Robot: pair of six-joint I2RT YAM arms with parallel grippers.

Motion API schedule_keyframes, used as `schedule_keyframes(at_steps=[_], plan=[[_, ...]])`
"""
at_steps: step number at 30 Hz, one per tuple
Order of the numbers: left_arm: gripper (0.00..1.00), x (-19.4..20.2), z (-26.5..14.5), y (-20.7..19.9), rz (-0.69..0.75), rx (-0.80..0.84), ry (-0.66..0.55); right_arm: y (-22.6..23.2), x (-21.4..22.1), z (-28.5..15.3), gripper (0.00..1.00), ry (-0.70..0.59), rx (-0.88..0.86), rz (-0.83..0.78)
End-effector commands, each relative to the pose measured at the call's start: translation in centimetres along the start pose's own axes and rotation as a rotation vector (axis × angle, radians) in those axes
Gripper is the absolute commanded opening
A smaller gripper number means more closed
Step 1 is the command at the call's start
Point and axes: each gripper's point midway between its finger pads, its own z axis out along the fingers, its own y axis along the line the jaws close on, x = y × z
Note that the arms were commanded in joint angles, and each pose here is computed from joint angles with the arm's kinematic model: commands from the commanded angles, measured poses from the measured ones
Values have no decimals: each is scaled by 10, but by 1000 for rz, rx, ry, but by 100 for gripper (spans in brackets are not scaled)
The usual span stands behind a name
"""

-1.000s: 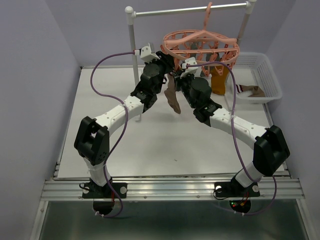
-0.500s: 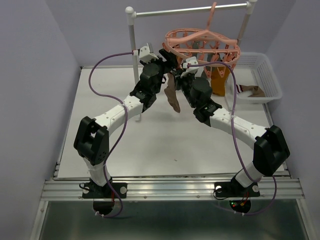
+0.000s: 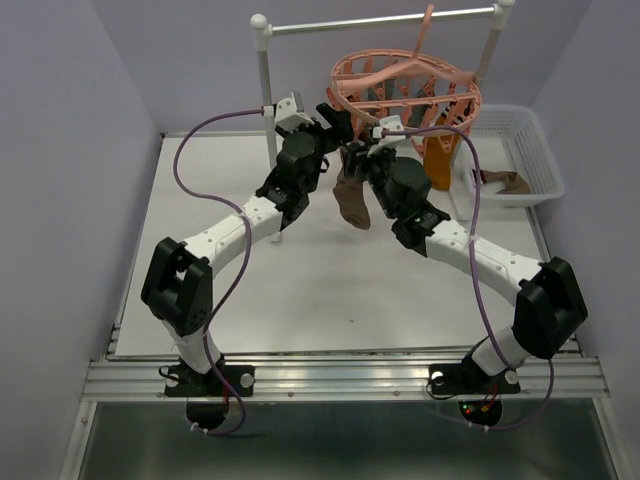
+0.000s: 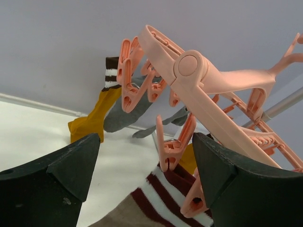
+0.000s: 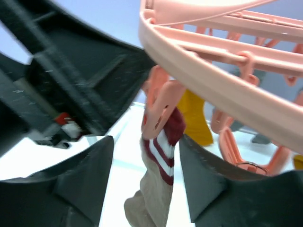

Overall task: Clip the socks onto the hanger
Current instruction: Clamp the sock onto the hanger.

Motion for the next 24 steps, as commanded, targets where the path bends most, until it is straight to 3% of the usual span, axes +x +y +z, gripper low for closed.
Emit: schedule_keyframes(at_steps=[1, 2, 5, 15, 19, 24], plan=[[92, -46, -18, -12, -42, 17, -103, -22, -31, -16, 80, -49, 82, 22], [94, -50, -19, -10, -43, 10, -110, -28, -29, -23, 91, -37, 110, 18], [97, -51, -20, -5, -33, -6, -117, -36, -31, -34, 100, -28, 136, 19], [97, -48, 0, 14, -14, -12, -80, -52, -17, -81, 100, 145, 159, 29], [98, -50, 11, 21, 7, -19, -73, -49, -5, -107, 100, 312, 103, -18], [97, -54, 24, 33, 23, -32, -72, -65, -2, -131, 100, 419, 169, -39]])
